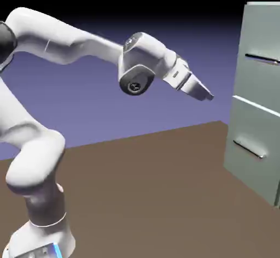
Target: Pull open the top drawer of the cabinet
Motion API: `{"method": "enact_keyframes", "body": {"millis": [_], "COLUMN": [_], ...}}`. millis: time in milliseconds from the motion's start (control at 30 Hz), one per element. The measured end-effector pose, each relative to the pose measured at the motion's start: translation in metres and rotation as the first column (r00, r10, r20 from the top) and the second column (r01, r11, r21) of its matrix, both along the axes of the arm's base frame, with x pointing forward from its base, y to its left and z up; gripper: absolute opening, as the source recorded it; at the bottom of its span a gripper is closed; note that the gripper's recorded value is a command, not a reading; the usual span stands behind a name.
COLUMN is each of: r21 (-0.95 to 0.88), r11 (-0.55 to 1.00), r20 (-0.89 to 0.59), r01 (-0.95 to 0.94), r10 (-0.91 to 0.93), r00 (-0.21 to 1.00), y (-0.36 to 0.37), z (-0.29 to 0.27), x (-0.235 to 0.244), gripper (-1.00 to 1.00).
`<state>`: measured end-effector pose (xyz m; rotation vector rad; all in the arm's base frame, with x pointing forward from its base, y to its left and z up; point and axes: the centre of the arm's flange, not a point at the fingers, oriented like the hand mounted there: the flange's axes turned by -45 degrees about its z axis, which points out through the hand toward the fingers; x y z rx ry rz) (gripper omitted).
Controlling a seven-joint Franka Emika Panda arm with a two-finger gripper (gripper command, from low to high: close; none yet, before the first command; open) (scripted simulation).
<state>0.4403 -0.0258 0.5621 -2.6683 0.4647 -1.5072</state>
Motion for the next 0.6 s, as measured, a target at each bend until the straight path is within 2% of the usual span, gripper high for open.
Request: {"method": "enact_keyframes", "body": {"millis": [600], "r21": [0.348], "r11": [0.932], "r20": [0.189], "r01": [0.104], "r10": [-0.178], "r00": [0.966], "y": [0.010], "z": [0.028], "x": [0.067], "gripper": [0.00]}}
